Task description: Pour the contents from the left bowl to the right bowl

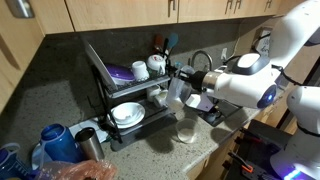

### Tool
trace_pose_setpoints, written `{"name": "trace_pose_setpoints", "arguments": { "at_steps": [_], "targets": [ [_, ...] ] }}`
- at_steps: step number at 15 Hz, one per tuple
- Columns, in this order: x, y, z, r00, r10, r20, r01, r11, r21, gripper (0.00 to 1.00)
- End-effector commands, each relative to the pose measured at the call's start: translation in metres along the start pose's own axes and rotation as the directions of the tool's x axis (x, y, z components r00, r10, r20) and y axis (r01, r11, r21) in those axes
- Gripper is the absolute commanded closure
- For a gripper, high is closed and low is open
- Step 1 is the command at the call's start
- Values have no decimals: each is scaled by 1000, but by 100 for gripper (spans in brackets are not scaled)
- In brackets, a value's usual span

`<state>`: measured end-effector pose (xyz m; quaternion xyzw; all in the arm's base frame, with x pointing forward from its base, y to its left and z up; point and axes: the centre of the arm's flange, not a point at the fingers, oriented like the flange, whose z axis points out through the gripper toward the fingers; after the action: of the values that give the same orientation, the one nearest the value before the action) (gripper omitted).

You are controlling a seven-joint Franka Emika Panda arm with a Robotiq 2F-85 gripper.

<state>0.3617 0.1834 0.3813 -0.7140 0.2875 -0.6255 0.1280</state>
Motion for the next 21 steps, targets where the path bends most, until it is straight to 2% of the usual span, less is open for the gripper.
{"name": "trace_pose_setpoints", "arguments": {
  "at_steps": [1,9,21],
  "targets": [
    [0,23,-33,1000,2,-26,-1,1000,13,99],
    [0,26,-34,1000,7,10,-7,1000,31,99],
    [2,34,-37,988,36,150,-48,996,80,99]
  ]
}}
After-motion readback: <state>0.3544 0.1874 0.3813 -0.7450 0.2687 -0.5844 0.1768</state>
